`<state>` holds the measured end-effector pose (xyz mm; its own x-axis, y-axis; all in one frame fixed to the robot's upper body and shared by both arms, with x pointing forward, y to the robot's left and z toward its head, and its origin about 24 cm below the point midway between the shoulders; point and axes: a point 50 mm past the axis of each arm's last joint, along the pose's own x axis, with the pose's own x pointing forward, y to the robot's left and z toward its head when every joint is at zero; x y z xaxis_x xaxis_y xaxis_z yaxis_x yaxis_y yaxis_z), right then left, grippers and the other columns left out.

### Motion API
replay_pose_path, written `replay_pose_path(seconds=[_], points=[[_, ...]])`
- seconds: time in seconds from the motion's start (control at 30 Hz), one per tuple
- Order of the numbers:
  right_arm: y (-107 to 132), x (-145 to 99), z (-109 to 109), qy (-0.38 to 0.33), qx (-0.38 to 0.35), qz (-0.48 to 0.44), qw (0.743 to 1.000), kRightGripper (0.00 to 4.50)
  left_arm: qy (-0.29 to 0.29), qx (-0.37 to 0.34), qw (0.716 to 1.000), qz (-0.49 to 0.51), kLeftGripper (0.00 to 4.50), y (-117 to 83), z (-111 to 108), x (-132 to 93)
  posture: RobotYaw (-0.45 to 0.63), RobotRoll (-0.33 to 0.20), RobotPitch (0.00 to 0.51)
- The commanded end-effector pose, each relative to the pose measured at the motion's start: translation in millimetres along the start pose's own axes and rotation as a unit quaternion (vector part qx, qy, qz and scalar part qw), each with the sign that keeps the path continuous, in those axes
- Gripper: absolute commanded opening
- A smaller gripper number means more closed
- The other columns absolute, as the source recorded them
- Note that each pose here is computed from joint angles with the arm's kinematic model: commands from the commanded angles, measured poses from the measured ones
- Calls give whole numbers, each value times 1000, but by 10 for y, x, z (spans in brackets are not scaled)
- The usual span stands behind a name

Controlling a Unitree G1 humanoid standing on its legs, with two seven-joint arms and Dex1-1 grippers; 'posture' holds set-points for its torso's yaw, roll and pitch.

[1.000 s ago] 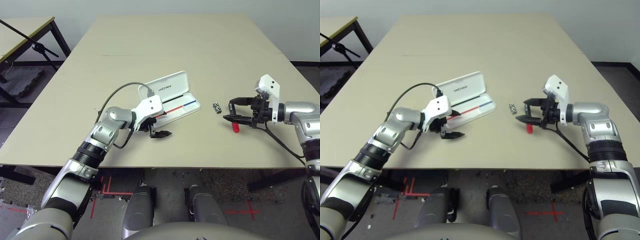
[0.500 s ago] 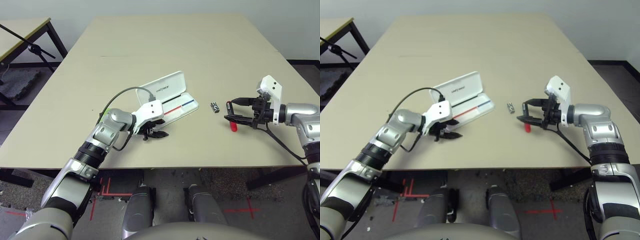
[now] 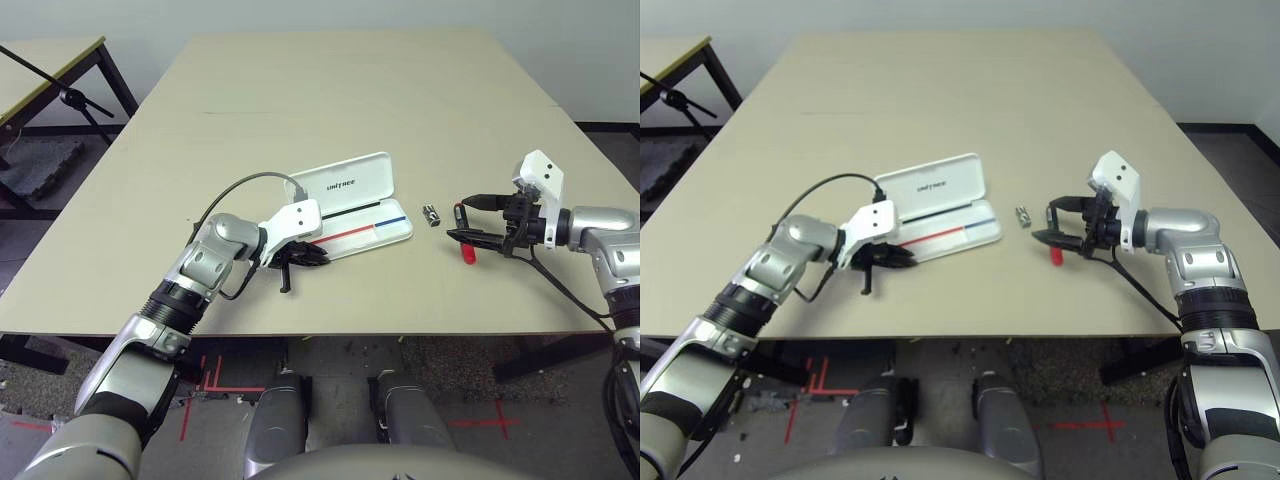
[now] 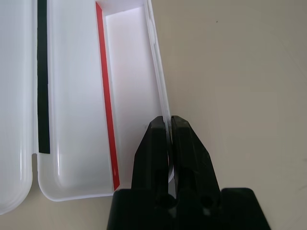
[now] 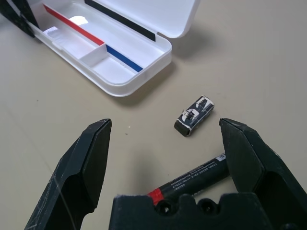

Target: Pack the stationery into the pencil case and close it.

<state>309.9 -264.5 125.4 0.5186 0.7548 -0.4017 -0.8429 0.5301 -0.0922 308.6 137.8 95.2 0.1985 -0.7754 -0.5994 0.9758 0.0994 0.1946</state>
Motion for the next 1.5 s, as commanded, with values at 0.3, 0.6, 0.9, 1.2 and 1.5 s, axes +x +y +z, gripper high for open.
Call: replay_pose_path(seconds=[0.3, 0.6, 0.9, 1.2, 1.5], points=[[64, 8, 15, 10, -5, 32, 999, 4500, -4, 91, 994, -60, 14, -161, 52, -144, 8, 0, 88], [86, 57, 1, 15, -7, 42, 999, 4500, 12, 96, 992, -81, 14, -251, -8, -155, 11, 0, 89], [94, 112, -16, 11, -5, 43, 999, 4500, 21, 80, 993, -78, 14, -305, -66, -141, 20, 0, 83], [85, 152, -3, 7, -7, 43, 999, 4500, 35, 79, 994, -68, 598, -311, -106, -162, 27, 0, 79], [87, 153, -7, 7, -8, 45, 999, 4500, 11, 79, 996, -49, 3839, -326, -9, -208, 26, 0, 84]])
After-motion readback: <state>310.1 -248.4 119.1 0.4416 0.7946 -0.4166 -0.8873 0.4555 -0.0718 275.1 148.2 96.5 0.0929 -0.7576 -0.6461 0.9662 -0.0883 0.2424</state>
